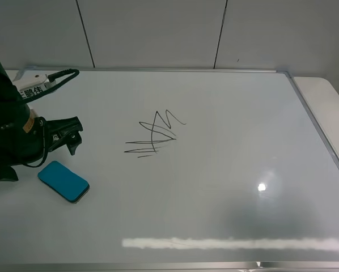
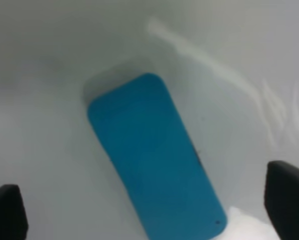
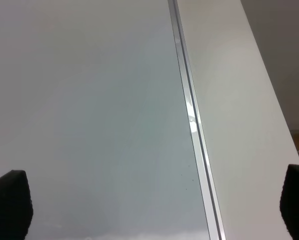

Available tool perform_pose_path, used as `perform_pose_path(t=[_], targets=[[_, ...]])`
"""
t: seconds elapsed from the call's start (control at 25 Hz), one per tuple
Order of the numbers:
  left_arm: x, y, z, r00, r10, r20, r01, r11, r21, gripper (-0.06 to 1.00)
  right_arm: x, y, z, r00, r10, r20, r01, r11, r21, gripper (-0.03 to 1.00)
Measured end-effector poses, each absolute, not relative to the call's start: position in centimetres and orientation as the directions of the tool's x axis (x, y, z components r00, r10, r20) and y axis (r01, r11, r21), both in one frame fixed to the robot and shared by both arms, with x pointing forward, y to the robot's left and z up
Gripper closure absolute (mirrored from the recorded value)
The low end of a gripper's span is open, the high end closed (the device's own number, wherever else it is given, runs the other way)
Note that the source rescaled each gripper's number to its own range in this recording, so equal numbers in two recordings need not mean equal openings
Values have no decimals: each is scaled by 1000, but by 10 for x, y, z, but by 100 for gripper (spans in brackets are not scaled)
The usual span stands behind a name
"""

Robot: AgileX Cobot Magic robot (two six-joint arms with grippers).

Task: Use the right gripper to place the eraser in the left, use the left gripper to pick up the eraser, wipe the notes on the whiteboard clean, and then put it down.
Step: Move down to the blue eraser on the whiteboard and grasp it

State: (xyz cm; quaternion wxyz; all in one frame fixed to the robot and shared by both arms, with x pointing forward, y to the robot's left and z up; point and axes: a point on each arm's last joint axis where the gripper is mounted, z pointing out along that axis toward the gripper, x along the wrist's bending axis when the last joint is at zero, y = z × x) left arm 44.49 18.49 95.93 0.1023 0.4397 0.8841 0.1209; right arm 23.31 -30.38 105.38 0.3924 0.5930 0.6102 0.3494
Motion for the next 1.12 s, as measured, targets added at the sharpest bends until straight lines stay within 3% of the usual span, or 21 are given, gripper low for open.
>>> perform_pose_path(t=[0.6, 1.12], targets=[[459, 189, 926, -713, 702, -14, 670, 687, 281, 3, 233, -304, 1054, 11, 998, -65, 450, 53, 892, -3], [480, 201, 912, -742, 664, -93, 623, 734, 271, 3, 233, -304, 1054, 11, 998, -65, 450, 53, 892, -3]])
